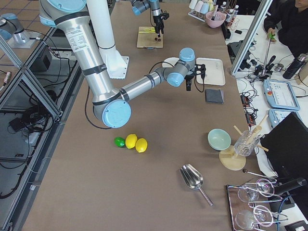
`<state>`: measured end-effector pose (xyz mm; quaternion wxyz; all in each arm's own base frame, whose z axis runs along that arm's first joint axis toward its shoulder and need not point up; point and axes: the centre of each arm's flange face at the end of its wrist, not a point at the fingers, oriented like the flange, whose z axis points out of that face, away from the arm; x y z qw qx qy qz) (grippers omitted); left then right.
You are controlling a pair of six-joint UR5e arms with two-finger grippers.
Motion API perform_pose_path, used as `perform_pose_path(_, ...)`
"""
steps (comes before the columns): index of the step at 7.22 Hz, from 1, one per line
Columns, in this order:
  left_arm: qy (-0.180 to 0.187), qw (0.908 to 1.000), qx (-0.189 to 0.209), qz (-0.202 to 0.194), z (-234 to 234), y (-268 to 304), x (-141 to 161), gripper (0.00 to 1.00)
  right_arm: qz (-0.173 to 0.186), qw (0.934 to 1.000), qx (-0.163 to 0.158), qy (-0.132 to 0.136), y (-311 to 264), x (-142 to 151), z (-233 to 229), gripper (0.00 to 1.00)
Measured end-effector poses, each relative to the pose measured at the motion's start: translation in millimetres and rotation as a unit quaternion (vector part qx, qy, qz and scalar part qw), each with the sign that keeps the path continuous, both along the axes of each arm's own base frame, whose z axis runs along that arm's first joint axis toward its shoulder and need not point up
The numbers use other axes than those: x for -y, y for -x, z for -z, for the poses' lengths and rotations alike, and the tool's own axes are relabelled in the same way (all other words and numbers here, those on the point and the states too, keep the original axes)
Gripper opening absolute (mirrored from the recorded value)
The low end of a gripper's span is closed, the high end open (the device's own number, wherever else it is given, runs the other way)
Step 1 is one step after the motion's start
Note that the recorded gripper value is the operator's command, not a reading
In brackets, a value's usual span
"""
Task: Place red cherry on plate
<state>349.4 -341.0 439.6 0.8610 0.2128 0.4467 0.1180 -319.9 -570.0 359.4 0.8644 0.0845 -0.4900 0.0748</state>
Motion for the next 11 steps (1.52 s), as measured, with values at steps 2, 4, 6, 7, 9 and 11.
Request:
perform_pose_path(2, -0.010, 0.9997, 0.018, -0.011, -13, -6, -12, 0.71, -0.005, 1.0000, -0.002, 0.005, -4, 2, -4, 1.00)
perform_pose_path(4, -0.016, 0.9993, 0.026, -0.019, -17, -16, -21, 0.71, -0.010, 0.9999, -0.003, 0.009, -4, 4, -5, 1.00)
perform_pose_path(6, -0.018, 0.9992, 0.030, -0.021, -21, -19, -23, 0.63, -0.012, 0.9998, -0.006, 0.012, -6, 7, -4, 1.00)
perform_pose_path(7, -0.018, 0.9991, 0.031, -0.022, -22, -19, -23, 0.58, -0.014, 0.9998, -0.008, 0.015, -7, 8, -3, 1.00)
perform_pose_path(9, -0.017, 0.9991, 0.032, -0.023, -23, -19, -24, 0.53, -0.016, 0.9996, -0.013, 0.021, -6, 10, -2, 1.00)
perform_pose_path(11, -0.017, 0.9992, 0.031, -0.021, -22, -17, -22, 0.25, -0.016, 0.9994, -0.017, 0.026, -2, 14, 8, 1.00)
